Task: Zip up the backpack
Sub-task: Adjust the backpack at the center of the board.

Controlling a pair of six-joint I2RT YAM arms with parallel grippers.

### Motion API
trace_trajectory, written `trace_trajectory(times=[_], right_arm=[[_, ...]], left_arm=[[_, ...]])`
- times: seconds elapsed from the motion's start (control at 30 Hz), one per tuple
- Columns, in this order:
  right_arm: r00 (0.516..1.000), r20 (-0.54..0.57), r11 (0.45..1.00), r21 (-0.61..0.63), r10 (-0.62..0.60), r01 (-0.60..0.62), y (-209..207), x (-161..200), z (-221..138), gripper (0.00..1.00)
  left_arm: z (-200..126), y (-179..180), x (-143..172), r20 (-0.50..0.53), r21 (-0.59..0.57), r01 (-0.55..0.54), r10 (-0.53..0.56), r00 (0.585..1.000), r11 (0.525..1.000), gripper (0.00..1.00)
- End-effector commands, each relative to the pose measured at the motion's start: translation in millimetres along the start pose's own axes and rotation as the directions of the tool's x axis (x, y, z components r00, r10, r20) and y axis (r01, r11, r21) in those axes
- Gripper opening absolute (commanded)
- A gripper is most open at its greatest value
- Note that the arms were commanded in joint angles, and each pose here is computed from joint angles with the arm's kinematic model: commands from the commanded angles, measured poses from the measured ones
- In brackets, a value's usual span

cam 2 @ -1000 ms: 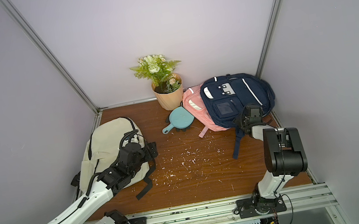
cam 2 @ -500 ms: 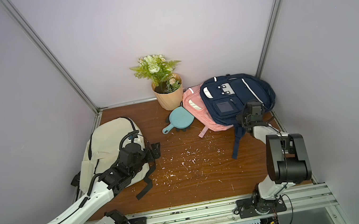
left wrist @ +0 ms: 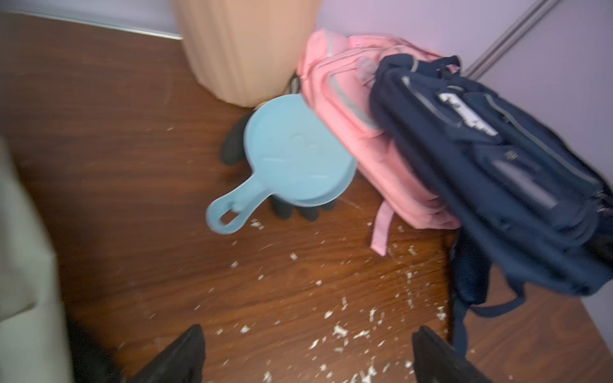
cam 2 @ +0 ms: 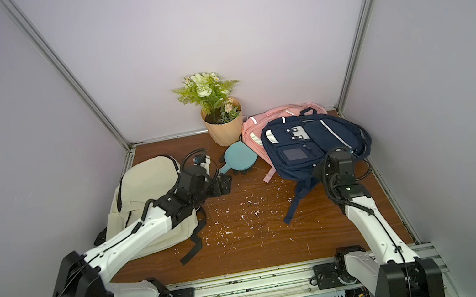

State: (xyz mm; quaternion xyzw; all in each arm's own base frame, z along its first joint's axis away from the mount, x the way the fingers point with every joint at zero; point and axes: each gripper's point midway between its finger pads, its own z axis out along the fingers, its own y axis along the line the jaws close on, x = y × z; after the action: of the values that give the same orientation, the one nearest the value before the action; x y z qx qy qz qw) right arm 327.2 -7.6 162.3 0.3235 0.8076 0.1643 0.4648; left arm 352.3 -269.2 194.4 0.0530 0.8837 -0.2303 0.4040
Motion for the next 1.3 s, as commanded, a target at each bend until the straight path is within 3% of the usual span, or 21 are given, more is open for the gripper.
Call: trace_trajectory(times=[0.0, 0.2, 0.5, 0.63, 0.73, 0.9, 1.07, 1.27], right_arm=[[0.996, -0.091, 0.999, -0.046, 0.0, -0.004, -5, 33, -5, 0.0], [0.99, -0.136, 1.0, 0.009, 0.028, -0.027, -38, 67, -3, 0.0], [0.982, -0.185, 0.999, -0.04, 0.028, -0.036, -39, 86, -4, 0.0], [0.98, -0.201, 0.996, -0.079, 0.015, -0.031, -34, 90, -7, 0.0], [0.979, -0.205, 0.991, -0.131, -0.009, -0.018, -23, 89, -11, 0.0], [0.978, -0.187, 0.964, -0.262, -0.095, 0.043, 16, 89, -26, 0.0], [0.968, -0.171, 0.926, -0.361, -0.185, 0.114, 62, 103, -47, 0.0], [0.958, -0.184, 0.89, -0.441, -0.221, 0.121, 106, 119, -51, 0.0]], left_arm=[[33, -32, 5, -0.077, 0.087, 0.007, 0.0, 0.997, 0.996, 0.98], [95, -87, 14, -0.155, 0.173, 0.028, -0.001, 0.988, 0.984, 0.98], [154, -149, 33, -0.209, 0.274, 0.049, 0.009, 0.978, 0.96, 1.0], [174, -153, 49, -0.26, 0.249, 0.05, 0.017, 0.966, 0.967, 0.82], [179, -152, 53, -0.271, 0.225, 0.043, 0.021, 0.962, 0.973, 0.6], [156, -155, 18, -0.207, 0.147, -0.049, 0.079, 0.975, 0.988, 0.26], [127, -142, -38, -0.078, 0.029, -0.103, 0.105, 0.991, 0.994, 0.19], [139, -106, -85, -0.039, -0.017, -0.106, 0.106, 0.994, 0.994, 0.17]])
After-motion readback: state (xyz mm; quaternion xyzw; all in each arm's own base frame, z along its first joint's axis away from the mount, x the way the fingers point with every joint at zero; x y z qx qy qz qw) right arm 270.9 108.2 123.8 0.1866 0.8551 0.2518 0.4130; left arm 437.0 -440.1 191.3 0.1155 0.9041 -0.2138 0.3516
